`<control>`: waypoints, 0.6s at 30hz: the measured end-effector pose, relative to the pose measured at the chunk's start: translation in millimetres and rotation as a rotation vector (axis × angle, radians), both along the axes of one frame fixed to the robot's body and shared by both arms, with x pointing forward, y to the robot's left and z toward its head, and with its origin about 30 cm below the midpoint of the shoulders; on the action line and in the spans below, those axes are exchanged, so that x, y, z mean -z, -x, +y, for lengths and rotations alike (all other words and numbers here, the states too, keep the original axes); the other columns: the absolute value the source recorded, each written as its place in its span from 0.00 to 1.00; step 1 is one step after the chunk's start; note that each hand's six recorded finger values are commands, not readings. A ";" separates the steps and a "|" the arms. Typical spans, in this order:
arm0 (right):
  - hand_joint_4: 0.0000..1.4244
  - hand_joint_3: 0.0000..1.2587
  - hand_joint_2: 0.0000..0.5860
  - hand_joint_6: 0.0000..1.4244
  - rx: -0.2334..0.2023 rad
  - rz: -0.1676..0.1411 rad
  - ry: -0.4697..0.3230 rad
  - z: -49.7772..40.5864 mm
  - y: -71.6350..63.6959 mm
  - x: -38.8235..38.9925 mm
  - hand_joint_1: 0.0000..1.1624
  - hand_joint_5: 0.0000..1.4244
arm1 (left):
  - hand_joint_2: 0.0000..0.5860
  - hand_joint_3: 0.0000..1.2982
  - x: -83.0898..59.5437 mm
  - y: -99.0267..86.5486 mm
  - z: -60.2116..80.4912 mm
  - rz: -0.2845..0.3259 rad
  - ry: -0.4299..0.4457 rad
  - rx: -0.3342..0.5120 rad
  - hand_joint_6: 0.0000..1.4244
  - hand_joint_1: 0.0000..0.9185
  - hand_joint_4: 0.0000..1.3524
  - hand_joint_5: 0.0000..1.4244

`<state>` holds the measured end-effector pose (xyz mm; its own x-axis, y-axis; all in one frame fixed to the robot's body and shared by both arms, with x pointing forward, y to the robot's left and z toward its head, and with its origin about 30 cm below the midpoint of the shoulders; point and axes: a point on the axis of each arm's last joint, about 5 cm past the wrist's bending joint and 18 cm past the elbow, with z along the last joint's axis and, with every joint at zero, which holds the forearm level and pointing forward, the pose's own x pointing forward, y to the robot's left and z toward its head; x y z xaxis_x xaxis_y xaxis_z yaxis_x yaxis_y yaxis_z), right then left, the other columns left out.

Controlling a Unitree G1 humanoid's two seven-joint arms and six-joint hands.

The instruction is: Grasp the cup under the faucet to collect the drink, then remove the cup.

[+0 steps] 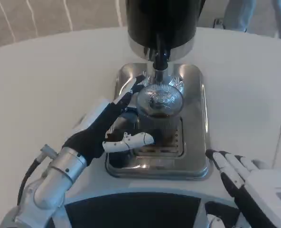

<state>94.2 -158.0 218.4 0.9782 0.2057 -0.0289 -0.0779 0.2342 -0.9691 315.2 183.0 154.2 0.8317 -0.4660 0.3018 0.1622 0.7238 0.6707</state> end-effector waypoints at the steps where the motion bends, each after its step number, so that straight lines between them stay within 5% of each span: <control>1: 0.00 0.00 0.99 0.00 0.001 0.000 -0.001 0.0 0.0 0.0 0.22 0.00 | 0.13 0.00 -0.2 -0.2 -0.3 -0.001 0.000 0.000 0.28 0.42 0.02 0.25; 18: 0.00 0.00 1.00 0.00 0.007 0.020 -0.006 -0.5 1.7 1.8 0.21 0.00 | 0.13 0.00 -3.7 -4.0 -4.7 -0.002 -0.011 0.011 0.30 0.42 0.02 0.26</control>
<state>92.5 -158.5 216.6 0.9789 0.1991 -0.0471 -0.0955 0.2407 -0.9659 319.2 178.3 157.9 0.8256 -0.4788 0.2986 0.1688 0.7144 0.6791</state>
